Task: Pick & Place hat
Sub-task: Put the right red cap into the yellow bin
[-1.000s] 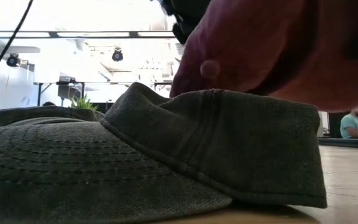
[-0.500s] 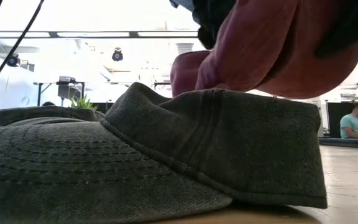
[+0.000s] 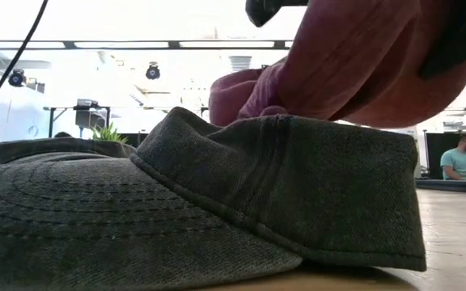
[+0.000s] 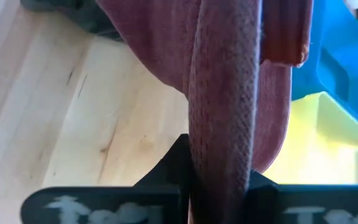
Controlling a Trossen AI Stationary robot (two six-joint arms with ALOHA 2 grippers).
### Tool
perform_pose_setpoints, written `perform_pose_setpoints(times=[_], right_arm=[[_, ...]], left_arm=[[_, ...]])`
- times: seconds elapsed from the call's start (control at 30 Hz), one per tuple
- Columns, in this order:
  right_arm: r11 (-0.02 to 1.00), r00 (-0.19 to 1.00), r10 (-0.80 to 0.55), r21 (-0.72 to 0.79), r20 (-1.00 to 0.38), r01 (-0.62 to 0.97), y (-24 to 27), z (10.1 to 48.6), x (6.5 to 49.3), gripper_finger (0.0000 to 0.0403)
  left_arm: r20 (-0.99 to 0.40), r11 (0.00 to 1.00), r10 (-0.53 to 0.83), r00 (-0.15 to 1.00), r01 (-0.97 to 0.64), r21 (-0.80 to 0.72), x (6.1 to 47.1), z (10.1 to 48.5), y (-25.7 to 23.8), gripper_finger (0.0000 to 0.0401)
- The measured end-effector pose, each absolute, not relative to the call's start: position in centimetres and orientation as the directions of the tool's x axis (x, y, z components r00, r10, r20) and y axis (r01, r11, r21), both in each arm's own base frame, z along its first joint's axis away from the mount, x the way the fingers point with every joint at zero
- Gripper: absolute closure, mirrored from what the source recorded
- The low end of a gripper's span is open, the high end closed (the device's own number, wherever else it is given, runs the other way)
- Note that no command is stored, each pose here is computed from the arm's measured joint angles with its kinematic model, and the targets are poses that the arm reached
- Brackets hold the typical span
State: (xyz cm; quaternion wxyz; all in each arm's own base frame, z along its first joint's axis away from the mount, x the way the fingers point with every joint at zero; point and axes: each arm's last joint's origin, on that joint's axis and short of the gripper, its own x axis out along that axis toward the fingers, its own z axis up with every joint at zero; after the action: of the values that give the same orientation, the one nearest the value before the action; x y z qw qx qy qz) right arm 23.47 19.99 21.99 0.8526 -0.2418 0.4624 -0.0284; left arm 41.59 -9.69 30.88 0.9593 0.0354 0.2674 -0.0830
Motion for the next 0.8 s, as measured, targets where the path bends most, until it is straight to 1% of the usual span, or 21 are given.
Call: perform_pose_setpoints(times=[0.13,0.23,0.4,0.5,0.57,0.67,0.8], right_arm=[[0.878,0.574,-0.278,-0.446,-0.770,-0.173,19.9,22.0,23.6,0.0390],[0.888,0.577,-0.276,-0.434,-0.769,-0.154,19.9,22.0,23.6,0.0390],[0.931,0.588,-0.293,-0.364,-0.754,-0.002,19.8,22.2,23.5,0.0390],[0.936,0.607,-0.329,-0.335,-0.723,0.109,19.8,22.3,23.4,0.0390],[0.934,0.619,-0.344,-0.323,-0.706,0.151,19.8,22.4,23.3,0.0390],[0.930,0.631,-0.365,-0.301,-0.684,0.212,19.8,22.4,23.3,0.0390],[0.890,0.661,-0.451,-0.253,-0.600,0.379,19.4,22.9,23.1,0.0390]], left_arm=[[-0.561,0.985,-0.115,0.820,0.168,0.045,41.8,29.7,-9.7,0.0323],[-0.534,0.991,-0.052,0.844,0.111,0.079,41.4,30.7,-9.4,0.0323],[-0.471,0.996,0.017,0.882,0.027,0.086,39.6,34.2,-8.8,0.0323],[-0.451,0.993,0.098,0.887,-0.058,0.101,38.3,35.7,-8.3,0.0323],[-0.464,0.986,0.156,0.872,-0.111,0.122,37.1,36.3,-7.8,0.0323],[-0.525,0.970,0.231,0.819,-0.154,0.186,35.4,36.7,-7.3,0.0323],[-0.605,0.951,0.306,0.735,-0.202,0.235,33.3,36.7,-6.7,0.0323]])
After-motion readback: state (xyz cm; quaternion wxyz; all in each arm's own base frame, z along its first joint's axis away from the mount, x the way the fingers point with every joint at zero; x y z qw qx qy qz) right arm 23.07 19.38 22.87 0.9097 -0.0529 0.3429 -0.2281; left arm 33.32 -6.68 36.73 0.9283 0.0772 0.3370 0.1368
